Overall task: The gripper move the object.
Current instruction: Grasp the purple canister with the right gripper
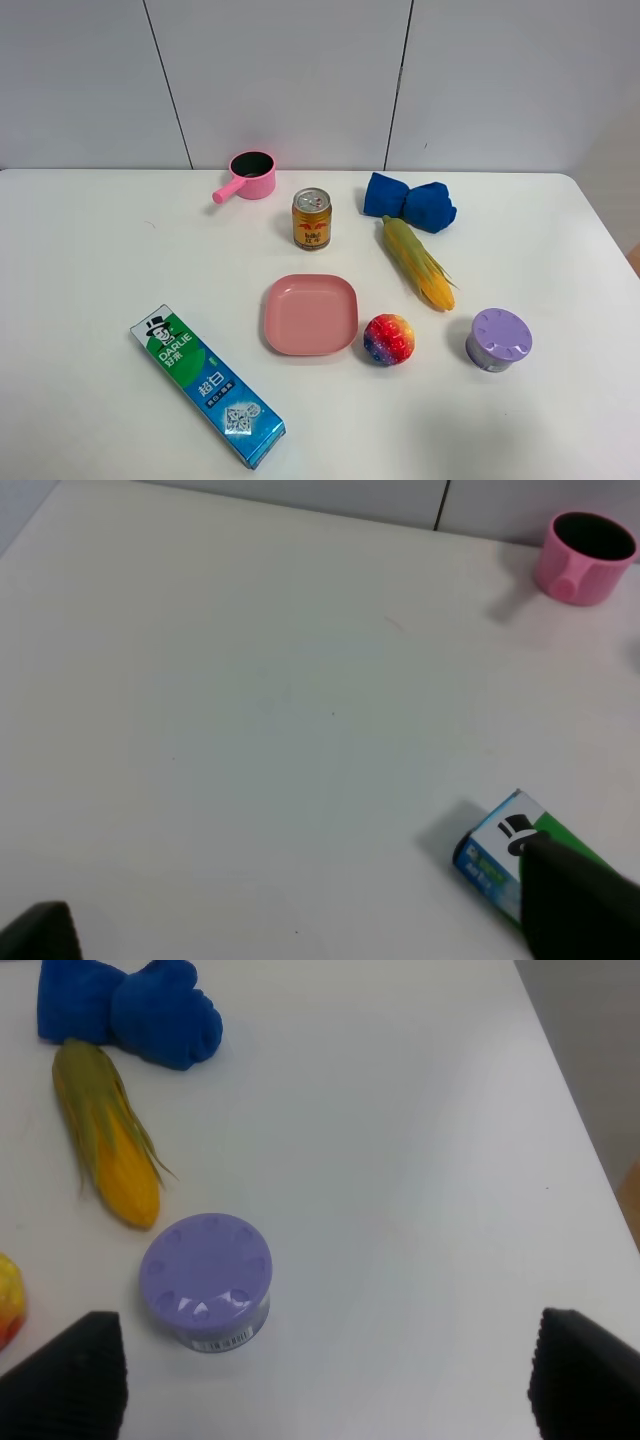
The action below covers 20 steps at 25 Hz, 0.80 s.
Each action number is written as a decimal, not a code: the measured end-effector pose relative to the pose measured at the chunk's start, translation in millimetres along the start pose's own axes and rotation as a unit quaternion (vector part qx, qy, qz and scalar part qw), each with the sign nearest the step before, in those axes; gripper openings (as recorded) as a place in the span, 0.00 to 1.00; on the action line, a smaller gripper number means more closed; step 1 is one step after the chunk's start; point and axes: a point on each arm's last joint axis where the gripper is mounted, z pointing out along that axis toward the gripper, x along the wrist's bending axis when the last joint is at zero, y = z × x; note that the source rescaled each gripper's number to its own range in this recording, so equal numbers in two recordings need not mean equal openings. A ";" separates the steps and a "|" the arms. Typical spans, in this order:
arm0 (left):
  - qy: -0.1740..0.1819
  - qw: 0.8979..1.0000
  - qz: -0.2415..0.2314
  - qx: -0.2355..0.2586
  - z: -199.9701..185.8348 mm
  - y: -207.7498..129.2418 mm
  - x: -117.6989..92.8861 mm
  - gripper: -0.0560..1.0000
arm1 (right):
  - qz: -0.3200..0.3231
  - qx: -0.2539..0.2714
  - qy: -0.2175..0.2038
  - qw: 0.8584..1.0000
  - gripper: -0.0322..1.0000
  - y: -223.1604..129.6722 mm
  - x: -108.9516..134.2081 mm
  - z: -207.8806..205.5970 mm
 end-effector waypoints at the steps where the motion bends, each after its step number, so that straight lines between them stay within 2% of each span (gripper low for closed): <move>1: 0.000 1.000 0.000 0.000 0.0 0.0 0.0 1.00 | 0.000 0.000 0.000 1.000 0.45 0.0 0.0 0.0; 17: 0.000 1.000 0.000 0.000 0.0 0.0 0.0 1.00 | 0.002 0.001 0.000 1.000 0.45 0.1 0.1 0.2; 20: 0.000 1.000 0.000 0.000 0.0 0.0 0.0 1.00 | 0.004 0.030 -0.001 1.000 0.45 4.4 0.2 8.3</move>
